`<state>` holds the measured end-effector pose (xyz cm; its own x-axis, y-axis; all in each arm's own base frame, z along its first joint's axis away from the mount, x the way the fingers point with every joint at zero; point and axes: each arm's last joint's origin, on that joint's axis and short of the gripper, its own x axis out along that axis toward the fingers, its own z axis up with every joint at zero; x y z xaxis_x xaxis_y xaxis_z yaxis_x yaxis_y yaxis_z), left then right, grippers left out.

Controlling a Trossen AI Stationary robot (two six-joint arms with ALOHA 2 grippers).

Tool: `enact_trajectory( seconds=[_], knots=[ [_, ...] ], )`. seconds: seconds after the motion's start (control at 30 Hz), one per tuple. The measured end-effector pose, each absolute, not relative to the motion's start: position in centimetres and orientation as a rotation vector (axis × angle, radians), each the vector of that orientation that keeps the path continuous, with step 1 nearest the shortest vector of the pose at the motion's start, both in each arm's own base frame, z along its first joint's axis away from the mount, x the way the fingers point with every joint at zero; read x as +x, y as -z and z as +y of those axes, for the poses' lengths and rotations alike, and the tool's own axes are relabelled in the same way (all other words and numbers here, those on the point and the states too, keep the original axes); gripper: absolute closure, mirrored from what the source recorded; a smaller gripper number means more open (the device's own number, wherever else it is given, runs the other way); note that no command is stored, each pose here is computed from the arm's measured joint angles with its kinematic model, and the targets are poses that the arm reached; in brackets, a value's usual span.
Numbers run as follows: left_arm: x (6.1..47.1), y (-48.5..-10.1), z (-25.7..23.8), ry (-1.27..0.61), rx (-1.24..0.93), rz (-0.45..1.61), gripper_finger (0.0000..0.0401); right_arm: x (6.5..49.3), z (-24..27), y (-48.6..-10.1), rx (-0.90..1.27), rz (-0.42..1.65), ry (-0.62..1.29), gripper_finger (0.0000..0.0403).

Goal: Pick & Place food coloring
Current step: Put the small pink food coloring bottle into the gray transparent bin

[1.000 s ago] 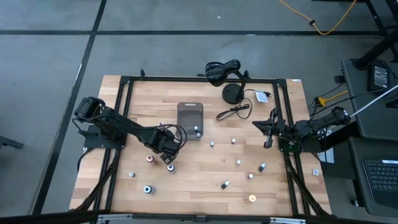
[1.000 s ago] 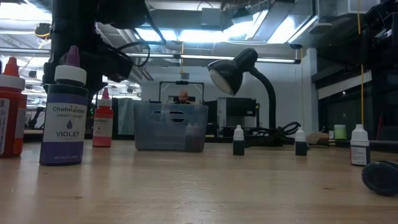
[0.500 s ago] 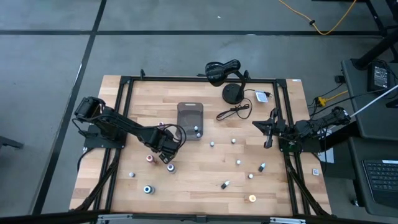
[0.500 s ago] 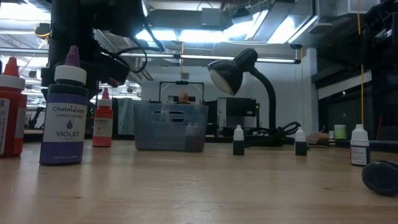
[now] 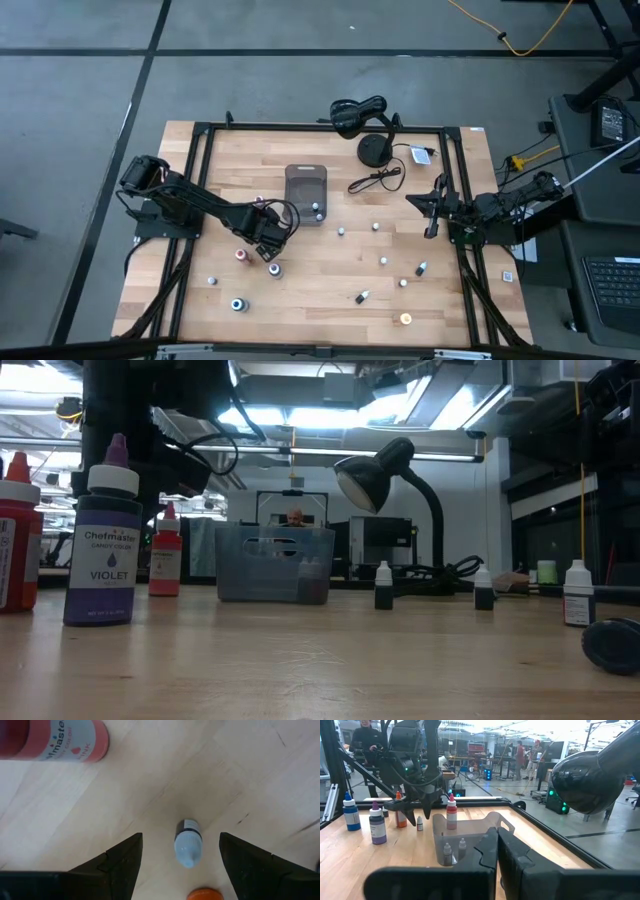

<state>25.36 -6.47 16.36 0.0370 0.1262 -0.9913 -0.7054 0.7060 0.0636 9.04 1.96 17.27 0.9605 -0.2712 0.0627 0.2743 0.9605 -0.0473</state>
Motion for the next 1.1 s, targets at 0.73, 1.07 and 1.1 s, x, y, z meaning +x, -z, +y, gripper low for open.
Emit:
enact_trajectory(
  seconds=[0.73,1.07,1.1],
  knots=[
    [25.36,-16.37,-6.53,-0.644,-0.507,1.422,0.0266,9.04,1.96,-17.26,-0.056,-0.056,0.277,0.0388],
    [25.79,-16.41,-6.64,-0.607,-0.509,1.386,0.0291,9.04,1.96,-17.27,-0.056,-0.056,0.276,0.0388],
    [25.85,-16.41,-6.66,-0.599,-0.512,1.383,0.0293,9.04,1.96,-17.26,-0.056,-0.056,0.276,0.0388]
  ],
)
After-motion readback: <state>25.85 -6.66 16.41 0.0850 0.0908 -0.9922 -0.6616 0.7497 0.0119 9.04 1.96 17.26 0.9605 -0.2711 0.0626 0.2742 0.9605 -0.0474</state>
